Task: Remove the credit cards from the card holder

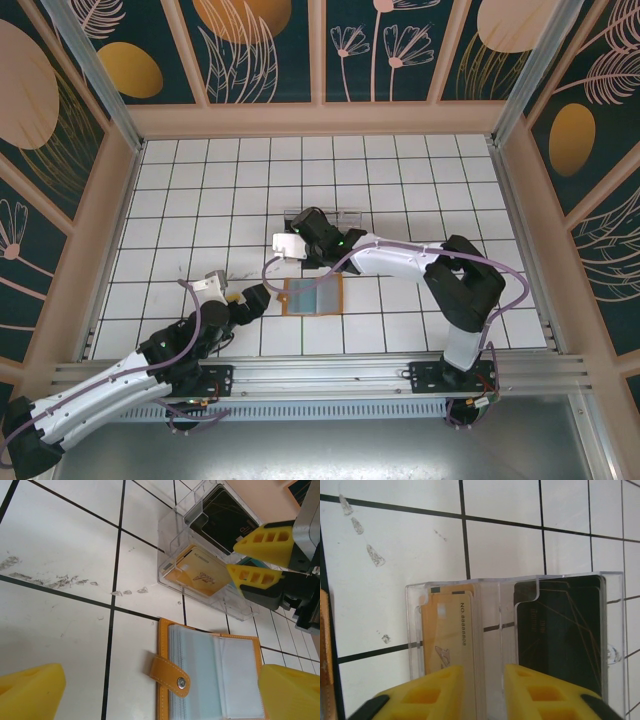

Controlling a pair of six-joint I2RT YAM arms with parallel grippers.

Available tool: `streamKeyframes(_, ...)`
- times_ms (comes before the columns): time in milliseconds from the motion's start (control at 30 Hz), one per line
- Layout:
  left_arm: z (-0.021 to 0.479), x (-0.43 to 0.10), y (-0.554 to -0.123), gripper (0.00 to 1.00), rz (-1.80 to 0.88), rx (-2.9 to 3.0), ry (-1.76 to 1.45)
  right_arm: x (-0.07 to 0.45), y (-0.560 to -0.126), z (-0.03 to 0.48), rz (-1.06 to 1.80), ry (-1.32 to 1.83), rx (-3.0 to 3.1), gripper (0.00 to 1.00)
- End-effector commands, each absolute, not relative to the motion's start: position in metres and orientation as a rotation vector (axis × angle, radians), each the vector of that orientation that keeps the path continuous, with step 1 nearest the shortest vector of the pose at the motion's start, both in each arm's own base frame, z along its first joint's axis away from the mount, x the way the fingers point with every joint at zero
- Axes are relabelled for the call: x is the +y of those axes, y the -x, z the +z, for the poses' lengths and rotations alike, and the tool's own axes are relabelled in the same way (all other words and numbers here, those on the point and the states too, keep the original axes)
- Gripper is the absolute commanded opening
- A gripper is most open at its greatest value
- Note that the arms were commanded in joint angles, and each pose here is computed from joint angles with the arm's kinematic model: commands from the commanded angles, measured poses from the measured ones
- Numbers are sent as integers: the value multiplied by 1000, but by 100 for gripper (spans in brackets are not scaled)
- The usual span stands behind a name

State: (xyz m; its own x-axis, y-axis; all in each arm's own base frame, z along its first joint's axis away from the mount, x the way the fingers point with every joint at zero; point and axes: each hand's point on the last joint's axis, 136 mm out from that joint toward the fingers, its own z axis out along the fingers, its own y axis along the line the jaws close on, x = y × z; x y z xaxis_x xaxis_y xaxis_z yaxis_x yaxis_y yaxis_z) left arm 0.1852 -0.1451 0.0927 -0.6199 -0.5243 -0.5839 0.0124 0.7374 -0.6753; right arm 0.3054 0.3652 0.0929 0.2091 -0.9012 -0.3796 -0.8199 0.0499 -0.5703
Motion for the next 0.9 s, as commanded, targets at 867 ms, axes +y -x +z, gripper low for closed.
streamKeyframes(867, 103, -226, -192, 65, -966, 2264, 150, 297, -229, 110, 603, 588, 2280, 21)
